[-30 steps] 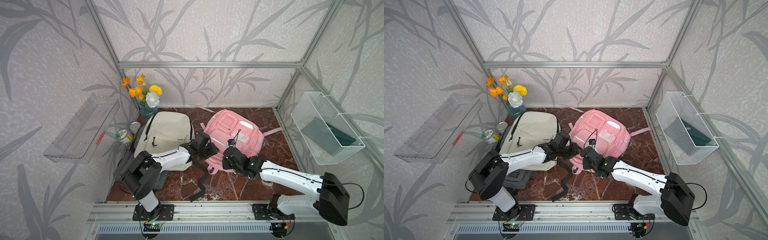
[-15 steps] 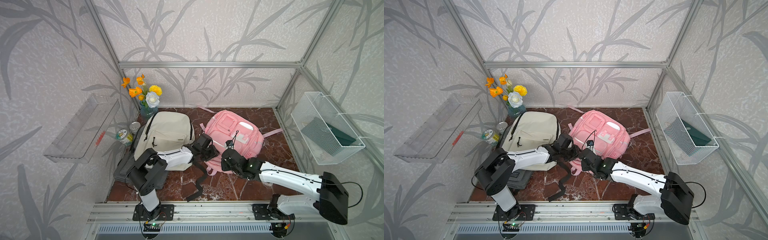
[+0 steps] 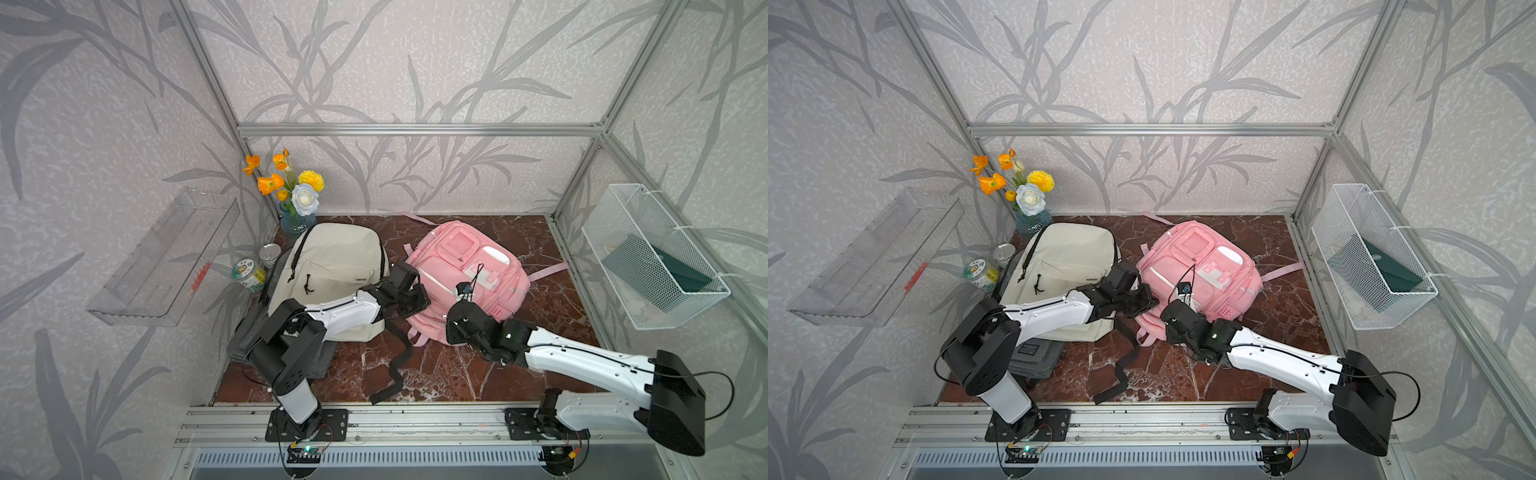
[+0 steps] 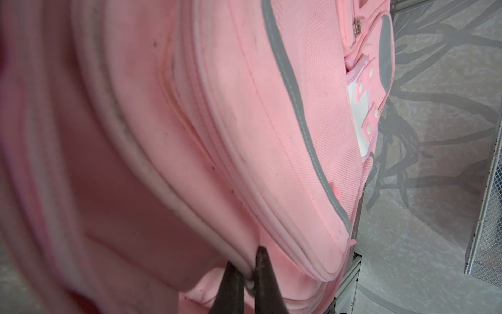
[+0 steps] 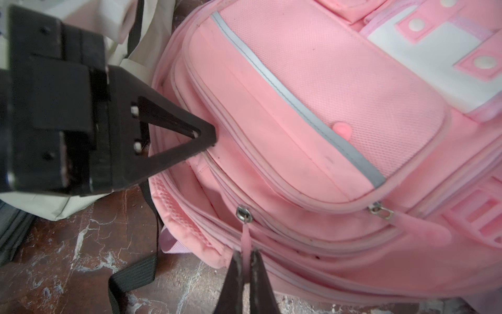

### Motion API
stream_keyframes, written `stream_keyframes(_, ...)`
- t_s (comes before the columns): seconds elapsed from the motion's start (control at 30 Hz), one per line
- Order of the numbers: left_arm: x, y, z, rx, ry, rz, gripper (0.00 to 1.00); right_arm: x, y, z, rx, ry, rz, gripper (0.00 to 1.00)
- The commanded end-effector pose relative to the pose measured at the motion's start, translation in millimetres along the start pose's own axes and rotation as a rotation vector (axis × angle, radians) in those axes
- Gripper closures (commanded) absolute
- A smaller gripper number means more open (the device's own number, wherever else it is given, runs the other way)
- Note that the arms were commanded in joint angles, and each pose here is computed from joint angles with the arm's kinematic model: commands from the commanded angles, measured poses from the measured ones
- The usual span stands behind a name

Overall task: Zip up the backpack
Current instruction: Zip the zipper on the backpack.

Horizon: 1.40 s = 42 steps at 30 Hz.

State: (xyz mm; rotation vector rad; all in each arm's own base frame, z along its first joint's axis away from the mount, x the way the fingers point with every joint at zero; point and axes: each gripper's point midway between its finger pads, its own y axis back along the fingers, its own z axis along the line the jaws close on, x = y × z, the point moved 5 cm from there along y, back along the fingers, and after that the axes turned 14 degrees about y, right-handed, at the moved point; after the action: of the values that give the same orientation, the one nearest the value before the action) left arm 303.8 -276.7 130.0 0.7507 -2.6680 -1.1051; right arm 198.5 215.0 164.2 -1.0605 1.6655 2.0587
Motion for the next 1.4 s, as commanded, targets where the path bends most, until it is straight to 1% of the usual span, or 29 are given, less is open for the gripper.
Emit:
stream_keyframes(0.0, -43, 20, -3, -0.019, -0.030, -0.163, 1.00, 11, 14, -19, 0.069, -0.011, -0.003, 1.00)
stream_keyframes(0.13, -56, 32, -7, -0.010, -0.030, -0.202, 1.00, 21, 20, -36, 0.133, -0.021, -0.020, 1.00)
stream_keyframes(0.27, -58, 44, -10, -0.011, -0.048, -0.219, 1.00, 27, 23, -62, 0.217, -0.052, -0.012, 1.00)
stream_keyframes(0.4, -54, 51, -11, 0.004, -0.049, -0.215, 1.00, 29, 15, -90, 0.218, -0.142, 0.024, 1.00)
stream_keyframes(0.6, -50, 56, -9, 0.014, -0.040, -0.206, 1.00, 19, 4, -129, 0.255, -0.253, 0.034, 1.00)
stream_keyframes(0.73, -47, 55, -12, 0.022, -0.045, -0.187, 1.00, 9, -4, -143, 0.286, -0.282, 0.027, 1.00)
stream_keyframes(0.83, -46, 54, -14, 0.028, -0.048, -0.181, 1.00, 9, -10, -156, 0.329, -0.315, 0.061, 1.00)
stream_keyframes(0.87, -46, 55, -16, 0.032, -0.048, -0.181, 1.00, 10, -13, -161, 0.339, -0.295, 0.077, 1.00)
stream_keyframes(1.0, -46, 61, -18, 0.038, -0.051, -0.195, 1.00, 15, -19, -181, 0.390, -0.346, 0.115, 1.00)
stream_keyframes(1.07, -46, 62, -19, 0.036, -0.057, -0.200, 1.00, 15, -21, -188, 0.388, -0.373, 0.122, 1.00)
stream_keyframes(1.17, -47, 60, -19, 0.031, -0.058, -0.194, 1.00, 11, -23, -190, 0.388, -0.370, 0.117, 1.00)
stream_keyframes(1.3, -47, 51, -19, 0.031, -0.054, -0.179, 1.00, 1, -21, -180, 0.300, -0.354, 0.125, 1.00)
stream_keyframes(1.37, -48, 45, -20, 0.027, -0.051, -0.164, 1.00, 1, -15, -178, 0.287, -0.352, 0.117, 1.00)
